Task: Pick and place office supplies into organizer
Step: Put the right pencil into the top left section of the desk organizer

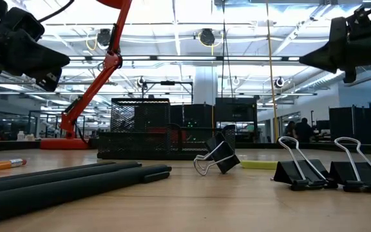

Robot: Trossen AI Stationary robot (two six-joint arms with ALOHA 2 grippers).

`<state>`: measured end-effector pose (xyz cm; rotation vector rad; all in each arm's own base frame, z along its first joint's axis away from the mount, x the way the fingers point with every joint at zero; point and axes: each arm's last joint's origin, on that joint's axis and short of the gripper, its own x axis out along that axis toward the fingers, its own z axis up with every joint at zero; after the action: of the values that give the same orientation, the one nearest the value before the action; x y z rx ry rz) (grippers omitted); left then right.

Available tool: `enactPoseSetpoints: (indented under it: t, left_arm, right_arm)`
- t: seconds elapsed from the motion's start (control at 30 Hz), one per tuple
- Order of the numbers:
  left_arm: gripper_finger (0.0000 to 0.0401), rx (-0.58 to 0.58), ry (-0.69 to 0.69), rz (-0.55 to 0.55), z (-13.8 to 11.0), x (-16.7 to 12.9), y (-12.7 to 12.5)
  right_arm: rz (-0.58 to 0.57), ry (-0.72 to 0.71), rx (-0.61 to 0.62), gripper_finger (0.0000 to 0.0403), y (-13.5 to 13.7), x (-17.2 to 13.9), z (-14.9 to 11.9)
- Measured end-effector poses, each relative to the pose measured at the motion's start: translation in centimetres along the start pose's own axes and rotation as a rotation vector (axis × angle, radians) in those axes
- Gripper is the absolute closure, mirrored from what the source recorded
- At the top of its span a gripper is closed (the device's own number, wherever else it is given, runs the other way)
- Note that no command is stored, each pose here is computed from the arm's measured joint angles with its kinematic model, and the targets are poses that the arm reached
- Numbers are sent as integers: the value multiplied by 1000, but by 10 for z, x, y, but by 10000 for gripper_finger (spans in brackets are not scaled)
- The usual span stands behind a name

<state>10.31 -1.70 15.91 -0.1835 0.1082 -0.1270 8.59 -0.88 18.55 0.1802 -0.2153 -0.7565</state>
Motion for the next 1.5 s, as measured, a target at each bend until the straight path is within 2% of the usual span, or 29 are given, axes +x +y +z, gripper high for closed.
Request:
enactPoseSetpoints:
  t: [0.13,0.3,0.5,0.8,0.9,1.03,1.23,1.37,1.5]
  left_arm:
    - [377,85,14,-36,0,0,-2]
    - [377,130,54,-77,10,-2,-9]
    - [377,166,170,-88,27,-2,-21]
    - [378,199,347,-8,45,5,-38]
    - [378,207,396,21,44,10,-43]
    - [378,188,447,137,39,15,-44]
    - [378,130,517,187,34,23,-48]
    - [377,128,560,213,44,25,-52]
    - [377,113,607,245,67,25,-58]
  right_arm:
    - [-2,21,-29,399,0,0,-3]
    - [-2,37,-50,399,0,0,-5]
    - [-3,44,-60,399,-1,0,-6]
    - [-2,44,-59,399,-1,0,-6]
    - [-2,44,-60,399,-1,0,-6]
    - [-2,44,-60,399,-1,0,-6]
    - [-3,43,-63,399,-1,0,-6]
    - [-3,41,-90,399,-1,0,-6]
    - [-3,38,-103,399,-1,0,-5]
